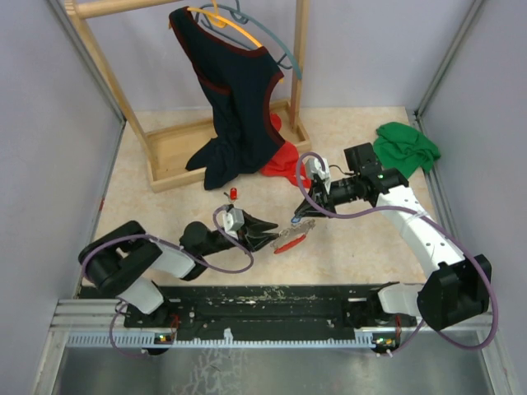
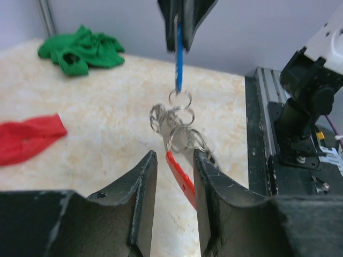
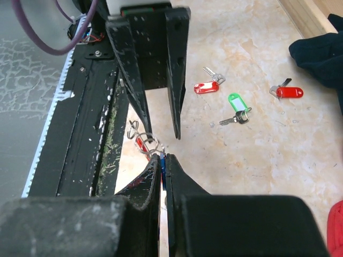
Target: Remove the keys from the keyring
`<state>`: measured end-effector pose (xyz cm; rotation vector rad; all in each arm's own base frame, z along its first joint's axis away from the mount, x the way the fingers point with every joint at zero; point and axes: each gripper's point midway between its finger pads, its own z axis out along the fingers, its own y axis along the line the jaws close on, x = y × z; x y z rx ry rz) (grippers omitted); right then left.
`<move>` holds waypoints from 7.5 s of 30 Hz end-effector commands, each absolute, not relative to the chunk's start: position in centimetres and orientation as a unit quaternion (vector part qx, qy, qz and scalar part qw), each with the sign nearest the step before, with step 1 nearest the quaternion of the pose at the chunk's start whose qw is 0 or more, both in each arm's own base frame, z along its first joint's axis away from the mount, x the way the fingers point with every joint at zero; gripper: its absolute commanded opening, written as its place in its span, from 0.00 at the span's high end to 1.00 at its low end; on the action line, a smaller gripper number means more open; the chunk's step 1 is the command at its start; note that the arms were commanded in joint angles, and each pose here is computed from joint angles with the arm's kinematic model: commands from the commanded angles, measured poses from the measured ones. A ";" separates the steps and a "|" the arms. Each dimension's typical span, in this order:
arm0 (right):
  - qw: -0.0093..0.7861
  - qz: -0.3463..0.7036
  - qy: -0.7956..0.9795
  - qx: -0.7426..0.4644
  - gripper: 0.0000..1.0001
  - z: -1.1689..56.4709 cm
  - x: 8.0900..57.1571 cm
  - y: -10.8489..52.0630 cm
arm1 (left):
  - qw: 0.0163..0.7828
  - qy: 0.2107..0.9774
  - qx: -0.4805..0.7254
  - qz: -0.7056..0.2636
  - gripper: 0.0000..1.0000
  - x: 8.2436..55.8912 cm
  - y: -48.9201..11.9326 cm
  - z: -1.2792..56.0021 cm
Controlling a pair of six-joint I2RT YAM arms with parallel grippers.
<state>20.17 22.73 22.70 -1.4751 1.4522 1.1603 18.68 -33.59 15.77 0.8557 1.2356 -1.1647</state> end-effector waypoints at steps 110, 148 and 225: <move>0.410 0.464 0.506 -0.600 1.00 25.6 19.0 22.9 | 0.519 0.429 0.529 -0.516 0.84 17.5 -38.2 18.3; 0.411 0.412 0.511 -0.632 1.00 21.4 20.0 22.0 | 0.611 0.447 0.451 -0.473 1.00 19.3 -35.6 21.0; 0.399 0.336 0.650 -0.552 0.44 18.3 27.9 28.0 | 0.591 0.705 0.180 -0.348 1.00 23.0 -23.1 20.9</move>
